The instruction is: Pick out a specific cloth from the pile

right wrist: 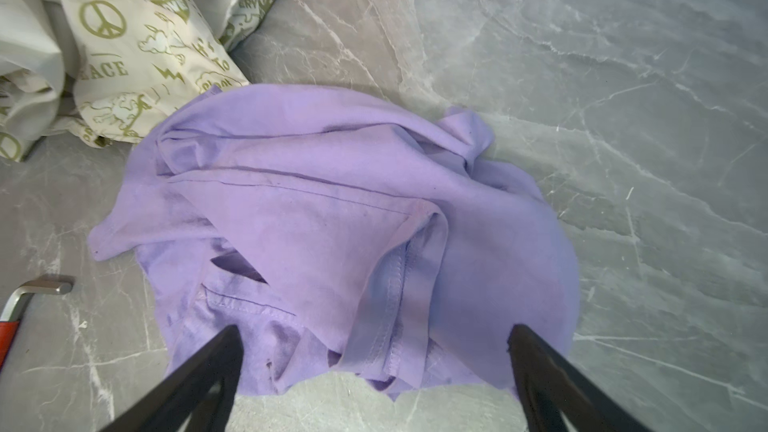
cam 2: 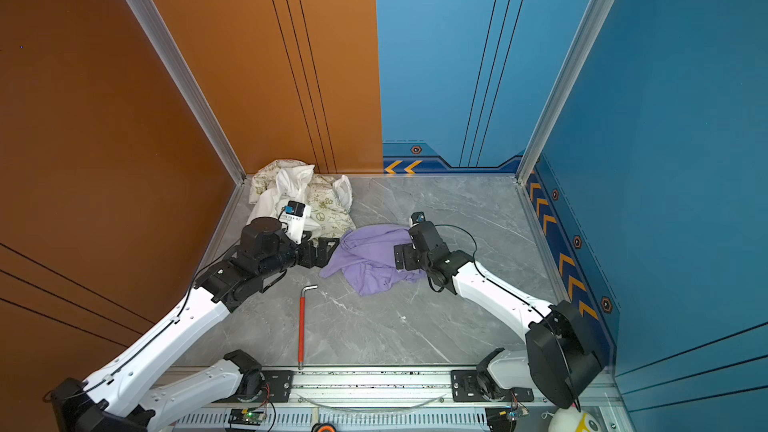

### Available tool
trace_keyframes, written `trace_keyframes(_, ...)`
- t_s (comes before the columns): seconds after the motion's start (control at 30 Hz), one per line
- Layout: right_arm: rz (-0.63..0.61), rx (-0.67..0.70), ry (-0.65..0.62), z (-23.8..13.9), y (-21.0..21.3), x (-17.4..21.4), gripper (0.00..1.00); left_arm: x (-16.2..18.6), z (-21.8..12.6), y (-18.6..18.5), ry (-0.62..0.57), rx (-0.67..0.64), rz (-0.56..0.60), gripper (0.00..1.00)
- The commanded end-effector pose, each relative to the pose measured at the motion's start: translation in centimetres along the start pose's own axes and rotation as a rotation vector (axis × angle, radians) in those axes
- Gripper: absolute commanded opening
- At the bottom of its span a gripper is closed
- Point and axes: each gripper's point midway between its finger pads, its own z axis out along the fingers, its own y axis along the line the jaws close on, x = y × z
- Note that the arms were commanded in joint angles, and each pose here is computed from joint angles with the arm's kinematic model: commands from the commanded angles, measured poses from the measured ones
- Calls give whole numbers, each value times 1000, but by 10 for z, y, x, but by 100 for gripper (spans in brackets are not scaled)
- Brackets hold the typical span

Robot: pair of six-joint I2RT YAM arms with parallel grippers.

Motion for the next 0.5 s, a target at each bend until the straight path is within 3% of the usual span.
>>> trace_keyframes(0.0, 60, 63, 61, 16, -9, 6, 100, 0, -1, -3, -12, 31, -18, 98)
trace_keyframes(0.17, 80, 113, 174, 47, -17, 31, 95, 0, -3, -2, -20, 31, -24, 98)
trace_keyframes(0.3, 88, 116, 251, 65, -21, 50, 70, 1, -4, 0, -32, 29, -30, 98)
trace_keyframes(0.4, 106, 123, 278, 71, -25, 58, 62, 1, -6, 2, -41, 28, -38, 98)
trace_keyframes(0.47, 106, 135, 274, 69, -30, 58, 44, 2, -6, 4, -41, 24, -42, 98)
